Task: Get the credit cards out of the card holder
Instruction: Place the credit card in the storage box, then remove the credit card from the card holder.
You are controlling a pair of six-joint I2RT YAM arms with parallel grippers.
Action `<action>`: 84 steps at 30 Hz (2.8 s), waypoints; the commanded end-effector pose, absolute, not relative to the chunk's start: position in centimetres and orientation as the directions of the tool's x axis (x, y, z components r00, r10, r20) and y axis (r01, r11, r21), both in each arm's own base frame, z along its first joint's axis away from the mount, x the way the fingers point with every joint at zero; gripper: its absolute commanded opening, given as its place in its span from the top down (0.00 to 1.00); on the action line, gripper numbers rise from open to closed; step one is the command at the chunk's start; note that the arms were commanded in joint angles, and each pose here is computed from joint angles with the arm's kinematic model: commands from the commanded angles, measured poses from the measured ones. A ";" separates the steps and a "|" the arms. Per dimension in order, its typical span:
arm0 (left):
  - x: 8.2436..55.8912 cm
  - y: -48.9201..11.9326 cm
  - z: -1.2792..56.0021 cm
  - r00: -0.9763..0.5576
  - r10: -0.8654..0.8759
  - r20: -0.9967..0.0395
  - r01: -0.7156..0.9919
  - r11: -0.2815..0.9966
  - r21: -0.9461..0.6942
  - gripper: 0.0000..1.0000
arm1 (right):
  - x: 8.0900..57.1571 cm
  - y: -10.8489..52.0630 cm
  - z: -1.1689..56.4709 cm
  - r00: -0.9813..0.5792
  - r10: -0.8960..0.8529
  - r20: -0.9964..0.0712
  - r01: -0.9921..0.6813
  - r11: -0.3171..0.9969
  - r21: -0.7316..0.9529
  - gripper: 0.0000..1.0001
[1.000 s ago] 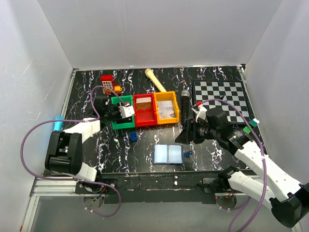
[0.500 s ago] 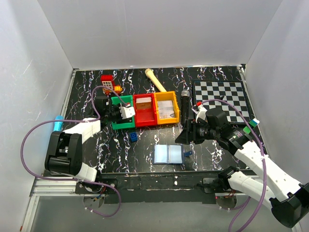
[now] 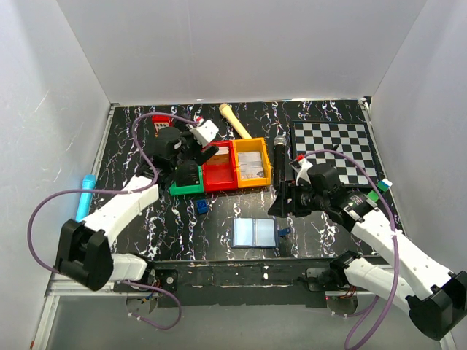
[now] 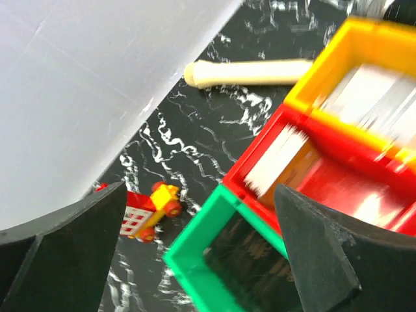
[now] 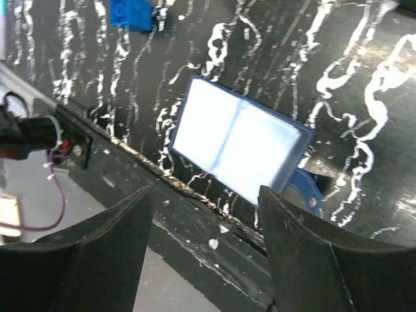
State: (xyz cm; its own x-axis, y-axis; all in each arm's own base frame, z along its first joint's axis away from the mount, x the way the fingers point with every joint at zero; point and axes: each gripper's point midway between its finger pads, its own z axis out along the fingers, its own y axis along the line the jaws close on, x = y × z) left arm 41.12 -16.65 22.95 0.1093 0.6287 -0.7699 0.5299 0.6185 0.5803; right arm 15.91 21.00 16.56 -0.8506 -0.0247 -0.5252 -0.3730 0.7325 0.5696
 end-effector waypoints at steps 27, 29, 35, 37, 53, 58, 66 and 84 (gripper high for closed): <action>12.9 -28.5 16.2 -0.780 -0.106 -0.617 0.336 0.761 -0.555 0.03 | 14.7 17.2 4.3 -0.961 0.081 -0.265 -0.034 0.914 0.405 0.37; 12.2 -29.6 16.3 -0.776 -0.060 -0.627 0.365 0.769 -0.525 0.02 | 14.8 17.3 4.0 -0.962 0.077 -0.260 -0.035 0.915 0.402 0.39; 12.4 -29.9 15.9 -0.771 -0.053 -0.634 0.358 0.787 -0.502 0.02 | 15.0 17.1 3.5 -0.964 0.051 -0.262 -0.054 0.924 0.380 0.48; 12.4 -30.0 15.5 -0.774 -0.053 -0.631 0.354 0.790 -0.501 0.02 | 15.1 17.0 3.2 -0.963 0.042 -0.266 -0.060 0.928 0.367 0.51; 12.5 -32.1 13.0 -0.775 0.085 -0.626 0.421 0.809 -0.411 0.10 | 15.5 20.1 7.5 -0.923 -0.024 -0.384 -0.237 0.822 0.518 0.99; 12.9 -33.0 11.9 -0.778 0.134 -0.614 0.431 0.825 -0.366 0.17 | 13.8 21.0 8.7 -0.921 -0.043 -0.386 -0.277 0.770 0.574 0.99; 13.2 -34.3 9.7 -0.781 0.204 -0.591 0.452 0.837 -0.308 0.29 | 12.9 21.3 10.1 -0.907 -0.049 -0.419 -0.314 0.740 0.595 0.99; 14.4 -35.5 9.0 -0.769 0.224 -0.599 0.450 0.854 -0.259 0.21 | 12.7 21.3 10.2 -0.903 -0.059 -0.426 -0.328 0.737 0.591 0.99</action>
State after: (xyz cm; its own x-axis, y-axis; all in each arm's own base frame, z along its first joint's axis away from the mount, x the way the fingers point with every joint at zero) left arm 13.63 -34.94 8.18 -0.7860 0.2312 -0.5733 0.4491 0.8509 -0.2725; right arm 13.02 21.00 9.82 -0.9051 -0.0509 -0.4222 -0.3130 0.7519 0.5802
